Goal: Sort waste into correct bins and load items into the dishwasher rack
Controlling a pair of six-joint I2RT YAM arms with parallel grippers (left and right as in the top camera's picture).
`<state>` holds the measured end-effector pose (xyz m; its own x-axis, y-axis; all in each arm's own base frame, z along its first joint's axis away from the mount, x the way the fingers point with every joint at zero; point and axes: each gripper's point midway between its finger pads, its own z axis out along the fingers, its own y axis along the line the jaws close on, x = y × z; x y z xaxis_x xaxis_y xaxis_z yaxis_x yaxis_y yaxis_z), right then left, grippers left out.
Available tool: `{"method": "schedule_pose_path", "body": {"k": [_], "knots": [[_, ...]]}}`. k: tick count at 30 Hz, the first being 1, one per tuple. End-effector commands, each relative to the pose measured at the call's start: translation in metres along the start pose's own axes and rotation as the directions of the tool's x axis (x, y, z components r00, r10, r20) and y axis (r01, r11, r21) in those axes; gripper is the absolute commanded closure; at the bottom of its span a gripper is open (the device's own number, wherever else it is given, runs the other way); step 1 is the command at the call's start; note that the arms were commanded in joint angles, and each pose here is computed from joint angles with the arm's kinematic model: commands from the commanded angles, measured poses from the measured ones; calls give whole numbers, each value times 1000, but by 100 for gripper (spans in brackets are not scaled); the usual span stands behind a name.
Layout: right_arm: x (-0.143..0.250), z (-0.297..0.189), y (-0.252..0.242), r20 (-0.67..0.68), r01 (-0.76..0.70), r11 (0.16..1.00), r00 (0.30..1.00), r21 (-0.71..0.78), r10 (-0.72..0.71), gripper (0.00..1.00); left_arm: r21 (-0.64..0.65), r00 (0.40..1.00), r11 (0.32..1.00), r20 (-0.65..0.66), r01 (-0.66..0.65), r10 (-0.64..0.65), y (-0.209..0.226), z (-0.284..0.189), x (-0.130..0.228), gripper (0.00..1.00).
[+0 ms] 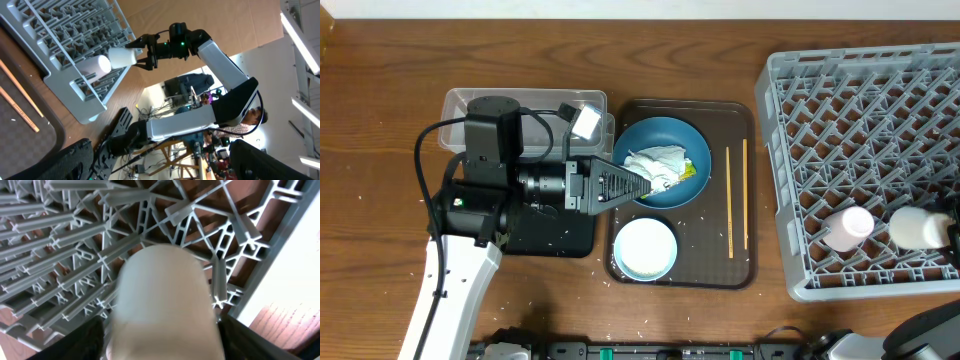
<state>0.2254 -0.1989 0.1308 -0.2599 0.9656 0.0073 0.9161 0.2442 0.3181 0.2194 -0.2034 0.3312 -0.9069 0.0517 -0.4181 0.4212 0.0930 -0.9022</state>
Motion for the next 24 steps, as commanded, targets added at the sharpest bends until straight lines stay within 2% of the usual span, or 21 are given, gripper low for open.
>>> {"method": "schedule_pose_path", "body": {"k": [1,7,11,13,17,20,24], "knots": [[-2,2,0,3,-24,1000,1000,-4,24,25,-6,1000,1000,4,-14,14,2,0,-1,10],[12,-4,39,-39,104,974,993,-200,-114,22,-6,1000,1000,3,-12,12,2,0,-1,10],[42,-26,77,-24,261,891,957,-372,-290,23,-18,1000,1000,2,-25,25,3,2,-1,10],[65,-43,99,23,372,812,914,-449,-406,25,-62,999,997,7,-37,38,9,6,-1,10],[125,-73,128,156,622,630,758,-465,-633,30,-278,999,960,26,-31,40,42,17,3,10],[166,-88,134,239,764,512,622,-393,-745,31,-517,999,856,17,-24,39,81,19,15,10],[201,-94,131,278,851,443,515,-282,-811,31,-781,998,622,-25,-58,61,122,5,32,10]]}}
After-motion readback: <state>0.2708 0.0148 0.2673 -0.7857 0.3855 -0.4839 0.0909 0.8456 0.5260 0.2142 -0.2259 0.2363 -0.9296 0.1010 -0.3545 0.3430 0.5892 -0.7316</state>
